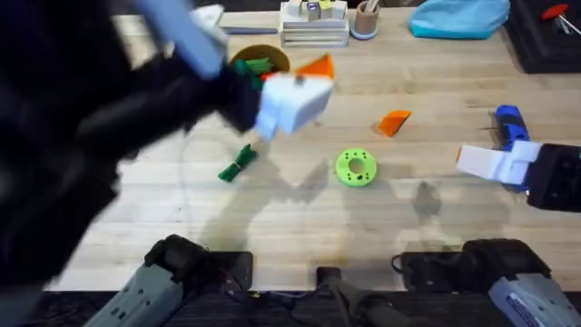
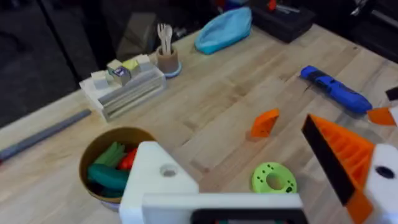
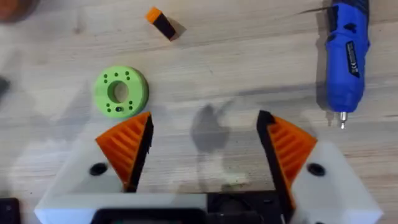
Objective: Pick up the gripper from the table and insert it into the empty holder that is missing its gripper. Then pick up a screw, insert it into the mounting hole, and use the screwdriver to tighten it. Finally, clean up the table by picking up the vegetable and placing it into the bucket.
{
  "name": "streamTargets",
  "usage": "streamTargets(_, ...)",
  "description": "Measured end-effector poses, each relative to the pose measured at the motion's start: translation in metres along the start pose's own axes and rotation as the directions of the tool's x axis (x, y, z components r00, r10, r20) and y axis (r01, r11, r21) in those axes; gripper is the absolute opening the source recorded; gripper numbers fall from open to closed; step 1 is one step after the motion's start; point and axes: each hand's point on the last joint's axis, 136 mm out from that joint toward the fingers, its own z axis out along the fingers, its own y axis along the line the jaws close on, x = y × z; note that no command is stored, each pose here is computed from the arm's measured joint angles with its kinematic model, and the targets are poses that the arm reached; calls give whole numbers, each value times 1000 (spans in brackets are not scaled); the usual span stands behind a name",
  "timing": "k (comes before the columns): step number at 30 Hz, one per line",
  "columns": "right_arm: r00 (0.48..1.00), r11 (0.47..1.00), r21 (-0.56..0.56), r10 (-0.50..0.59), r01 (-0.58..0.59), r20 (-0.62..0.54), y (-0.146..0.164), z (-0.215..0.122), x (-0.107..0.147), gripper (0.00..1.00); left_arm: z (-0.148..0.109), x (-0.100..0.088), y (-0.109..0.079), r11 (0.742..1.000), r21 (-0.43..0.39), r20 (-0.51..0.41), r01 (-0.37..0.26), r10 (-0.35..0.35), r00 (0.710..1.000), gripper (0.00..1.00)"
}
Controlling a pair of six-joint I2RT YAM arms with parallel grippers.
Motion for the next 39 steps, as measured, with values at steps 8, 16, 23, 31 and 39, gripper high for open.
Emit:
streamTargets(8,1000,1000,0,0,0,0,0,0,0,991,-38,55,-16,997,-8,163,-74,74,984,991)
streamTargets(16,1000,1000,0,0,0,0,0,0,0,991,-29,110,-19,999,17,234,-42,37,972,991)
streamTargets(23,1000,1000,0,0,0,0,0,0,0,991,-13,129,-20,997,55,303,-60,40,952,991)
streamTargets(31,1000,1000,0,0,0,0,0,0,0,991,-2,156,-22,995,88,243,-35,13,970,991)
streamTargets(39,1000,1000,0,0,0,0,0,0,0,991,-2,156,-23,994,98,243,-38,13,970,991)
